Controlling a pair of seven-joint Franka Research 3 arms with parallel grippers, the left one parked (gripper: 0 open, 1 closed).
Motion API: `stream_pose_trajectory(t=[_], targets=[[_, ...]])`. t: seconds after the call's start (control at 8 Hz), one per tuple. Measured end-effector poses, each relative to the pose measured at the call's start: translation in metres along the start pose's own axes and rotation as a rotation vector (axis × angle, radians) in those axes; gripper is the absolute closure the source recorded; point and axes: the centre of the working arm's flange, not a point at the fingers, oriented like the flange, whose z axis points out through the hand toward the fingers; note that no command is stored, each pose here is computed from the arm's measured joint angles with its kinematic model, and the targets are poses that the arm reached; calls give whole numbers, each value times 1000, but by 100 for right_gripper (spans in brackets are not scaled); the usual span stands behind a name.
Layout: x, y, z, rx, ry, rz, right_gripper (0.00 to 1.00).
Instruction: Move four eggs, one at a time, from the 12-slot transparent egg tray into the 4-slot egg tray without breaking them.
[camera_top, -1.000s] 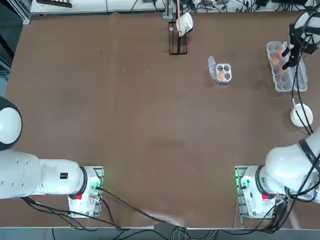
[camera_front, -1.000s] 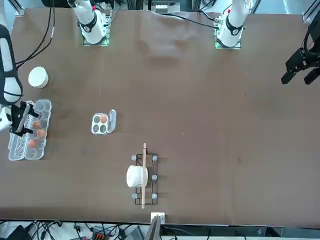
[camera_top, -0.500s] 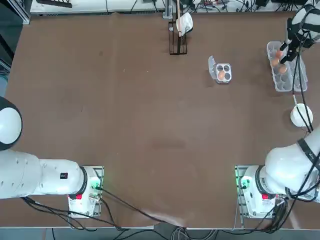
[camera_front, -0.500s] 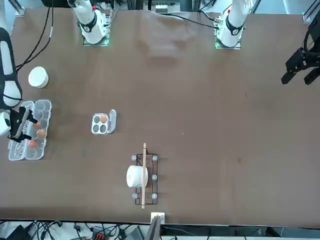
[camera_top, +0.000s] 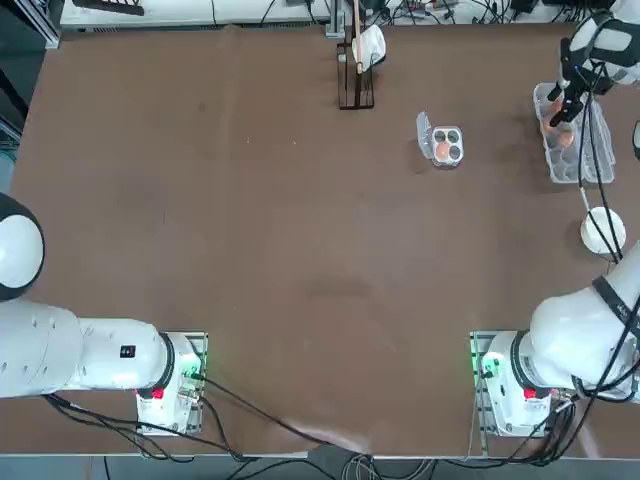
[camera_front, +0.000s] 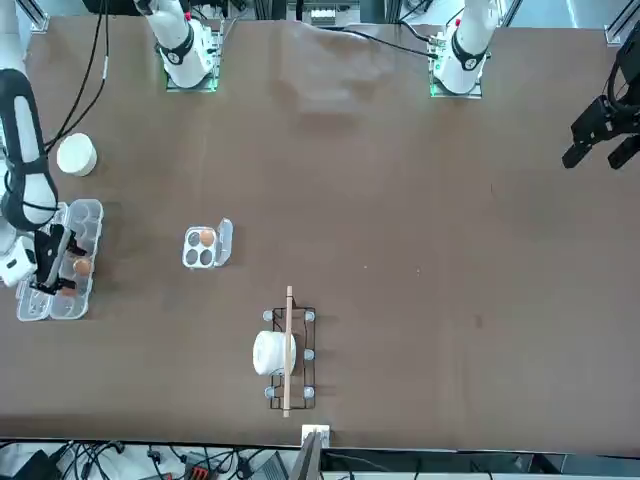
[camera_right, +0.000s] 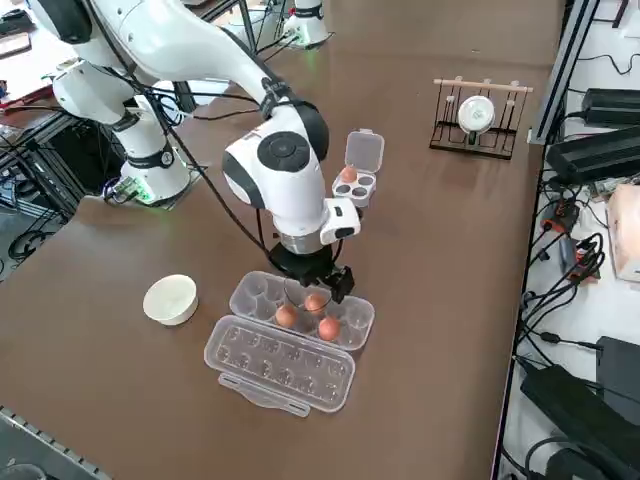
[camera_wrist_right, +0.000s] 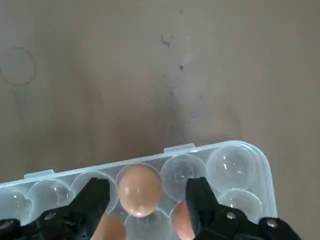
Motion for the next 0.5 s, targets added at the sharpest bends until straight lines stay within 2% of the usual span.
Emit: stream_pose_trajectory(t=[0.5], targets=[[-7, -3, 22, 21, 3, 10, 7]])
